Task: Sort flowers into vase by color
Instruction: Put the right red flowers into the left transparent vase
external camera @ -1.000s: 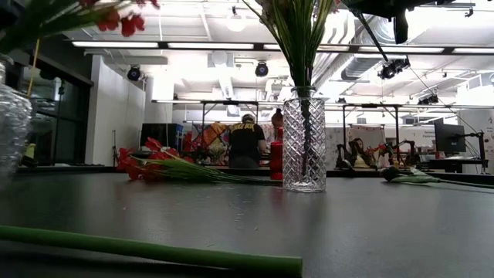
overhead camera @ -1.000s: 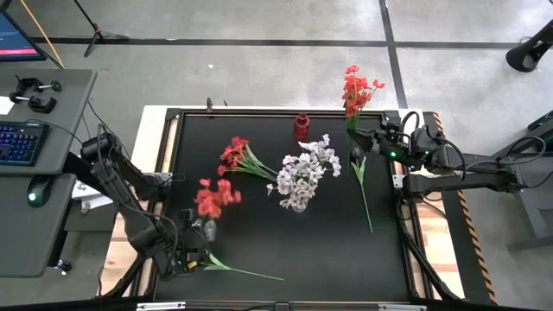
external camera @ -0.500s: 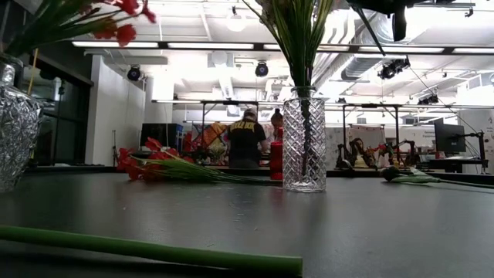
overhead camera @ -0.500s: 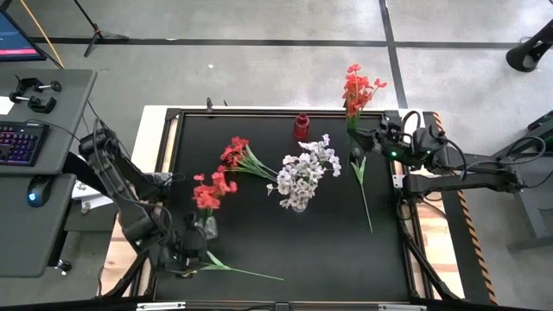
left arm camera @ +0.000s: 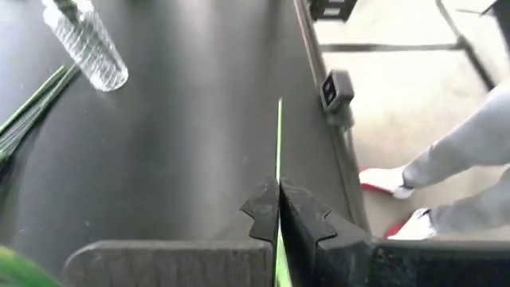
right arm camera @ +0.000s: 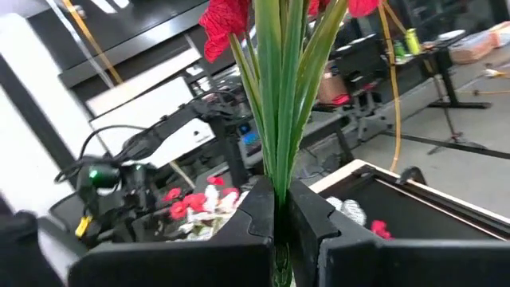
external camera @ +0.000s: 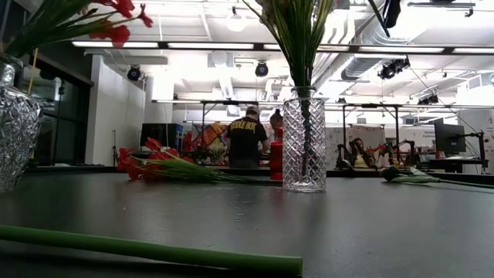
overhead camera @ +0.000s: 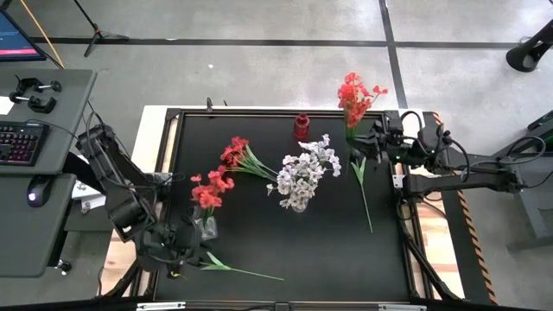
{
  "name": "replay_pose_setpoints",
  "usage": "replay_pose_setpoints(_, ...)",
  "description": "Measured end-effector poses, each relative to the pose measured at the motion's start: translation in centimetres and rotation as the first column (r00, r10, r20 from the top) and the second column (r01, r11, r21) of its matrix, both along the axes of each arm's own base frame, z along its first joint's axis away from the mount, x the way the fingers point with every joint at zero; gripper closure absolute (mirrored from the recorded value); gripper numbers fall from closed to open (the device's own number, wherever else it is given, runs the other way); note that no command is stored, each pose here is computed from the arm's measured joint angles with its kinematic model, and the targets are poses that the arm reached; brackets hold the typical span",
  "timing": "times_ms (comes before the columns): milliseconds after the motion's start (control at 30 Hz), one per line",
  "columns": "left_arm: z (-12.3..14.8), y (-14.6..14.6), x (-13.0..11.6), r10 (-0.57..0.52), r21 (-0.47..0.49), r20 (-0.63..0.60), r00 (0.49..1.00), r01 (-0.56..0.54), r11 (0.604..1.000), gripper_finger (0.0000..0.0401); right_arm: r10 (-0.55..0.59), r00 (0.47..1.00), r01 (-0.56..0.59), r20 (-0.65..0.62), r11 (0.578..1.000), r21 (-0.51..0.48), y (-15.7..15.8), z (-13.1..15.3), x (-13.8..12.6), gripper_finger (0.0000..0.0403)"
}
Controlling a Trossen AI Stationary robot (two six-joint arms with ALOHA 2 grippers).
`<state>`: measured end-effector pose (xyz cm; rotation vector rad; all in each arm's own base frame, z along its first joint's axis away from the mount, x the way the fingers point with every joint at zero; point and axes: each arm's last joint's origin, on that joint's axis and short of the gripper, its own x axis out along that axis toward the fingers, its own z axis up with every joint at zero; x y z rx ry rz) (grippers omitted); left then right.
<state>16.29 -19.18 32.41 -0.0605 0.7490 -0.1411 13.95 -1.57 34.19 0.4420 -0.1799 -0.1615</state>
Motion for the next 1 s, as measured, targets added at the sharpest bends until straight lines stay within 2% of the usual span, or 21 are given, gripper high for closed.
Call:
replay_pose_setpoints(200,3.1,-0.5,0.5,-0.063,-0.079,0.096,0.993,0.07,0.994,0.0401,0.111,0.992,-0.109,0.062,0.993,-0.032,0.3,0.6,-0.1,0.0402)
replay_pose_setpoints(367,6.6,-0.1,0.7,-0.118,-0.036,0.209,0.971,0.128,0.991,0.0401,0.216,0.964,-0.206,0.153,0.975,-0.077,0.7,1.6,-0.4,0.0402)
replay_pose_setpoints(567,10.5,2.2,1.9,-0.043,0.063,0.354,0.934,0.022,0.998,0.0401,0.36,0.895,-0.356,0.262,0.932,-0.066,1.2,2.6,-0.4,0.0402)
replay_pose_setpoints(733,12.8,4.4,2.7,-0.005,0.144,0.424,0.905,-0.063,0.988,0.0401,0.461,0.843,-0.466,0.278,0.883,-0.052,2.7,2.4,1.1,0.0402)
replay_pose_setpoints(867,14.0,6.2,2.3,0.019,0.149,0.461,0.887,-0.099,0.984,0.0401,0.545,0.788,-0.556,0.287,0.83,-0.048,5.0,2.0,2.8,0.0402)
replay_pose_setpoints(1000,15.3,8.1,0.8,0.06,0.103,0.503,0.862,-0.128,0.986,0.0401,0.595,0.756,-0.613,0.273,0.789,-0.023,7.6,1.0,4.5,0.0402)
